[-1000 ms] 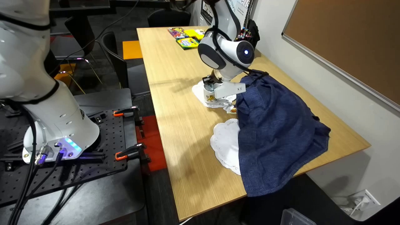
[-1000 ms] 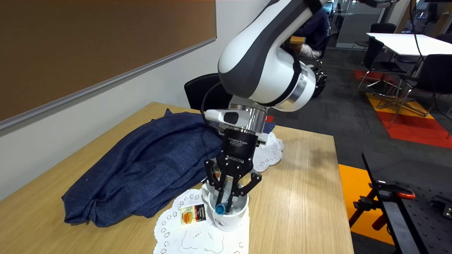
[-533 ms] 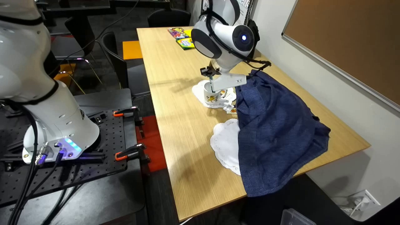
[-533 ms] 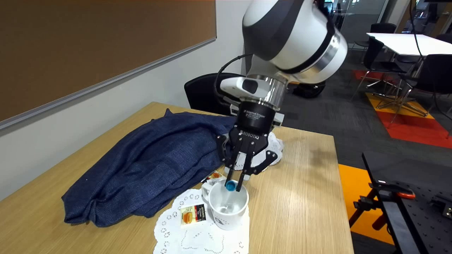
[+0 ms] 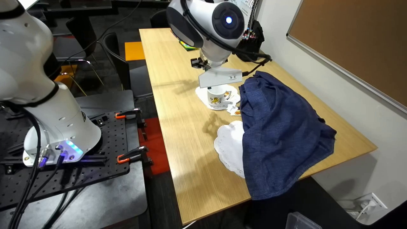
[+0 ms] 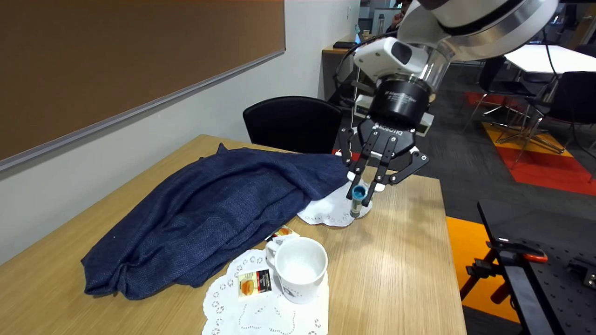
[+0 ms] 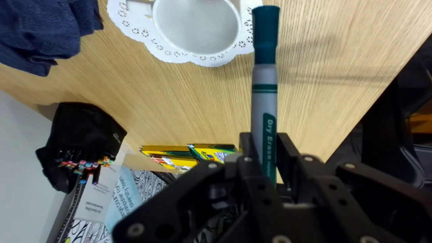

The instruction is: Remove the marker from the mug and put it on the table

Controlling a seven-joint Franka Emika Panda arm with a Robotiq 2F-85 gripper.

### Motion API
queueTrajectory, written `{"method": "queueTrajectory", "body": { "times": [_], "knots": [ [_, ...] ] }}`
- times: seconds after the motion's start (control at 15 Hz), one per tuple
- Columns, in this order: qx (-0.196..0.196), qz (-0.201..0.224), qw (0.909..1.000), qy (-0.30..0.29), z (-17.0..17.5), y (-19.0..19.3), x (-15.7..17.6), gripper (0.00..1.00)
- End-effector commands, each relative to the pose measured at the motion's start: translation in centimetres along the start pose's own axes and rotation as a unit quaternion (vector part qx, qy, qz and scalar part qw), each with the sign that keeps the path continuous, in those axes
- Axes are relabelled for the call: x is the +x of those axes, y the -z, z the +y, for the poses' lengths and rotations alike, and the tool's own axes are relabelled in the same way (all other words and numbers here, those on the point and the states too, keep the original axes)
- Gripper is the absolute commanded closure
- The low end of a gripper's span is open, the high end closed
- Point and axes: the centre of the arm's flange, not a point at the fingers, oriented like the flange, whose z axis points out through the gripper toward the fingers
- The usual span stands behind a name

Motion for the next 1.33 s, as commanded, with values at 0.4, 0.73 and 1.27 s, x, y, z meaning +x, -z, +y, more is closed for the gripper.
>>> {"method": "queueTrajectory", "body": {
  "times": [0.4,0.73,1.27],
  "knots": [
    [-0.066,-0.033,0.9864,-0.147,-1.9,3.9,-1.7,0.79],
    [-0.068,-0.036,0.9844,-0.158,-2.0,3.8,-1.9,0.79],
    [-0.072,-0.043,0.943,-0.322,-0.9,3.4,-2.5,0.95]
  ]
}}
